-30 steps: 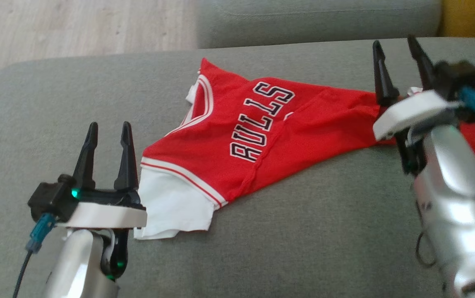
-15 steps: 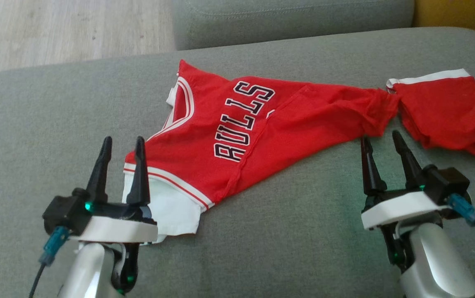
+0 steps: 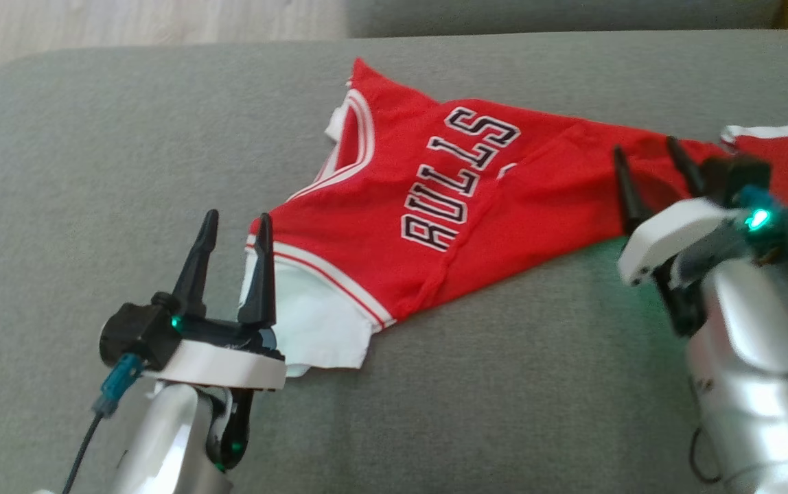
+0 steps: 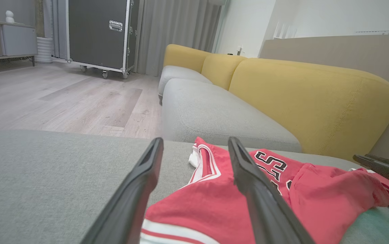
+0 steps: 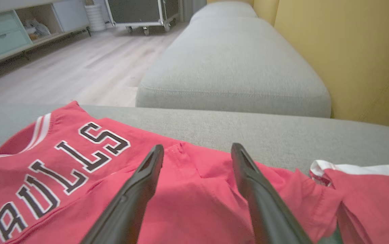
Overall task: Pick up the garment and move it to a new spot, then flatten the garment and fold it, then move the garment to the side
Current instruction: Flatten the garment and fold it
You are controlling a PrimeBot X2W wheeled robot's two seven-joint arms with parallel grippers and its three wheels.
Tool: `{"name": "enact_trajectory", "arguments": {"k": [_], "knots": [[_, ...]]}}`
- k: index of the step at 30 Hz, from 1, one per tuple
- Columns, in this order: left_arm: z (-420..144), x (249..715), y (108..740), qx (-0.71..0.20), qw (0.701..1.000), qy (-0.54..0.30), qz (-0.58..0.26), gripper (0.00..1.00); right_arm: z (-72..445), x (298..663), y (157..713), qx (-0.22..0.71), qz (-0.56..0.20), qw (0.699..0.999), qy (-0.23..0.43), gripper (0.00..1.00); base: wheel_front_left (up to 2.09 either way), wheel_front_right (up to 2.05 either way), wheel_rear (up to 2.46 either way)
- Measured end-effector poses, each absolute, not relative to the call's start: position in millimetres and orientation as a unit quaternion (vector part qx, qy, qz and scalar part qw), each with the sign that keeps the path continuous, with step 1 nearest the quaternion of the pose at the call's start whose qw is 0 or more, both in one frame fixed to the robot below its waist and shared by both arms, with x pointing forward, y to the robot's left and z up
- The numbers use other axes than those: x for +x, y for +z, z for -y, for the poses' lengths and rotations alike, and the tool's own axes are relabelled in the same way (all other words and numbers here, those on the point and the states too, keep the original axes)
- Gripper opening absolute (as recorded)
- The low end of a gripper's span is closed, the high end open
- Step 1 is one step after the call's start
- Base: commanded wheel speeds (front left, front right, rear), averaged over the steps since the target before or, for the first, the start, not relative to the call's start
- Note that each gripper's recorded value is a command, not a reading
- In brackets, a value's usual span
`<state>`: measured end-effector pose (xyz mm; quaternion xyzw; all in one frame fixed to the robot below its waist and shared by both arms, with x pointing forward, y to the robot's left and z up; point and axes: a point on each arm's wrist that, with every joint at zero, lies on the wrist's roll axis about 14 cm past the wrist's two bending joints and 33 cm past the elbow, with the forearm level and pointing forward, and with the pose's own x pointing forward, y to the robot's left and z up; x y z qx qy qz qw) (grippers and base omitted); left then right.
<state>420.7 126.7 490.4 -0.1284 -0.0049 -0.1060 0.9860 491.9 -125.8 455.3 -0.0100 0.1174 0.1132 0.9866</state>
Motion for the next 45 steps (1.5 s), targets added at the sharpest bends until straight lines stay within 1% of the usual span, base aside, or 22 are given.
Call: {"name": "enact_trajectory", "arguments": {"k": [3, 6, 11, 15, 16, 17, 18, 25, 26, 27, 31, 38, 42, 43, 44, 45], "knots": [[-132.1, 418.6, 486.8, -0.127, 0.987, -0.098, 0.0, 1.0, 132.5, 505.3, 441.1, -0.018, -0.162, 0.981, 0.105, 1.0, 0.0, 0.0, 0.0], [-137.2, 416.6, 484.7, -0.13, 0.987, -0.09, -0.003, 1.0, 135.3, 509.2, 423.7, -0.028, -0.211, 0.972, 0.103, 1.0, 0.0, 0.0, 0.0], [-138.2, 414.2, 484.2, -0.129, 0.988, -0.089, -0.005, 1.0, 131.3, 494.3, 392.4, -0.044, -0.292, 0.949, 0.113, 1.0, 0.0, 0.0, 0.0], [-135.5, 415.2, 482.5, -0.13, 0.987, -0.092, -0.008, 1.0, 127.5, 487.1, 384.1, -0.054, -0.304, 0.943, 0.124, 1.0, 0.0, 0.0, 0.0], [-134.5, 415.7, 482.3, -0.13, 0.987, -0.093, -0.008, 1.0, 125.8, 487.2, 385.0, -0.054, -0.299, 0.944, 0.128, 0.69, 0.0, 0.0, 0.0], [-133.3, 416.2, 482.1, -0.131, 0.987, -0.095, -0.008, 1.0, 124.7, 487.5, 386.3, -0.051, -0.294, 0.946, 0.13, 0.22, 0.0, 0.0, 0.0], [-132.0, 416.8, 482.0, -0.131, 0.987, -0.096, -0.008, 1.0, 123.5, 488.1, 388.1, -0.051, -0.287, 0.947, 0.132, 0.0, 0.0, 0.0, 0.0], [-124.0, 421.5, 485.3, -0.134, 0.985, -0.107, -0.004, 1.0, 121.9, 495.6, 417.1, -0.063, -0.208, 0.965, 0.149, 0.0, 0.0, 0.0, 0.0], [-122.8, 422.1, 486.9, -0.134, 0.985, -0.109, -0.002, 1.0, 123.2, 496.5, 423.6, -0.061, -0.192, 0.968, 0.149, 0.0, 0.0, 0.0, 0.0], [-120.2, 423.1, 490.5, -0.135, 0.984, -0.113, 0.003, 1.0, 126.8, 497.9, 438.1, -0.061, -0.16, 0.974, 0.149, 0.0, 0.0, 0.0, 0.0], [-113.4, 424.4, 499.6, -0.136, 0.983, -0.123, 0.014, 1.0, 137.1, 489.6, 456.5, -0.068, -0.116, 0.98, 0.147, 0.0, 0.0, 0.0, 0.0], [-101.7, 420.2, 506.6, -0.141, 0.98, -0.138, 0.022, 1.0, 168.4, 442.8, 445.1, -0.083, -0.111, 0.982, 0.125, 0.0, 0.0, 0.0, 0.0], [-95.0, 421.5, 513.5, -0.142, 0.978, -0.148, 0.031, 1.0, 180.8, 413.3, 428.0, -0.093, -0.136, 0.98, 0.111, 0.0, 0.0, 0.0, 0.0], [-93.2, 421.6, 514.8, -0.142, 0.978, -0.15, 0.032, 1.0, 185.3, 406.5, 423.6, -0.092, -0.145, 0.98, 0.104, 0.2, 0.0, 0.0, 0.0], [-91.7, 421.6, 515.9, -0.142, 0.977, -0.152, 0.034, 1.0, 190.4, 399.4, 417.7, -0.092, -0.159, 0.978, 0.096, 0.49, 0.0, 0.0, 0.0], [-90.1, 421.5, 517.1, -0.142, 0.977, -0.154, 0.035, 1.0, 195.4, 391.5, 410.3, -0.095, -0.177, 0.976, 0.089, 1.0, 0.0, 0.0, 0.0]]}}
